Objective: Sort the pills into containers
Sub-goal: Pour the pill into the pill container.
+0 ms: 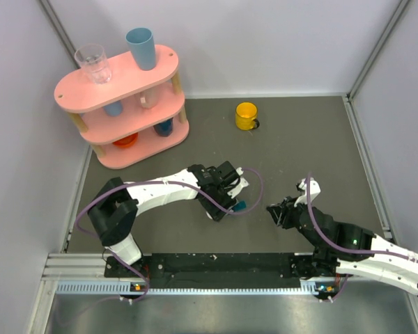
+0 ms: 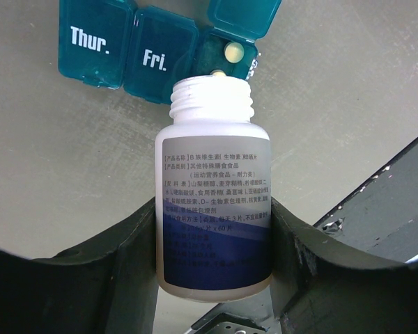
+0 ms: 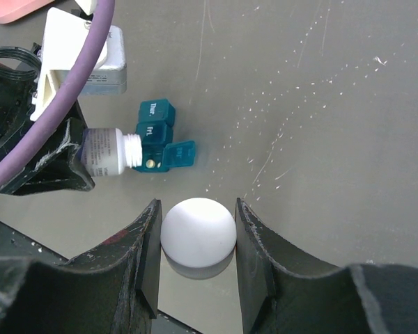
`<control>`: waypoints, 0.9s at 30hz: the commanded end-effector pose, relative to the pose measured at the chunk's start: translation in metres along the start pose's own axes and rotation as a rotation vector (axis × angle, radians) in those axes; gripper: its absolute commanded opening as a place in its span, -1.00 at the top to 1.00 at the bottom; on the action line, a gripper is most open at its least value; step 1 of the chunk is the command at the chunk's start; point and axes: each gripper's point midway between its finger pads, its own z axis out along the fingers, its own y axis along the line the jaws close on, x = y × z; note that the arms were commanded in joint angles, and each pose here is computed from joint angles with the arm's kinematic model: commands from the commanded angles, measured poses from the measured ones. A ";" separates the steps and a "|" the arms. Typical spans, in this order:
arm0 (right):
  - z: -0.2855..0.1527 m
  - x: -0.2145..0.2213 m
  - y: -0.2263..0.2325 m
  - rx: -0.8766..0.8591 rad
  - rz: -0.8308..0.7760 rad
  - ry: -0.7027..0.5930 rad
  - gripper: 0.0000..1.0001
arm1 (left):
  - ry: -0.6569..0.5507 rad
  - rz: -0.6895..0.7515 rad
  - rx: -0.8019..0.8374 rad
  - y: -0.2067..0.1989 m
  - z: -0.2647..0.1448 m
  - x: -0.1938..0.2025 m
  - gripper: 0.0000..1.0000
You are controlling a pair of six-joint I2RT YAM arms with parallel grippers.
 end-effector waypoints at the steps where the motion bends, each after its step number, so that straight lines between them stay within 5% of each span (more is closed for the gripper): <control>1: 0.000 -0.006 0.002 -0.009 0.030 -0.027 1.00 | -0.026 0.019 -0.001 -0.001 -0.006 -0.013 1.00; 27: 0.000 -0.006 0.002 -0.009 0.031 -0.029 1.00 | -0.007 0.022 -0.005 0.000 -0.007 -0.013 1.00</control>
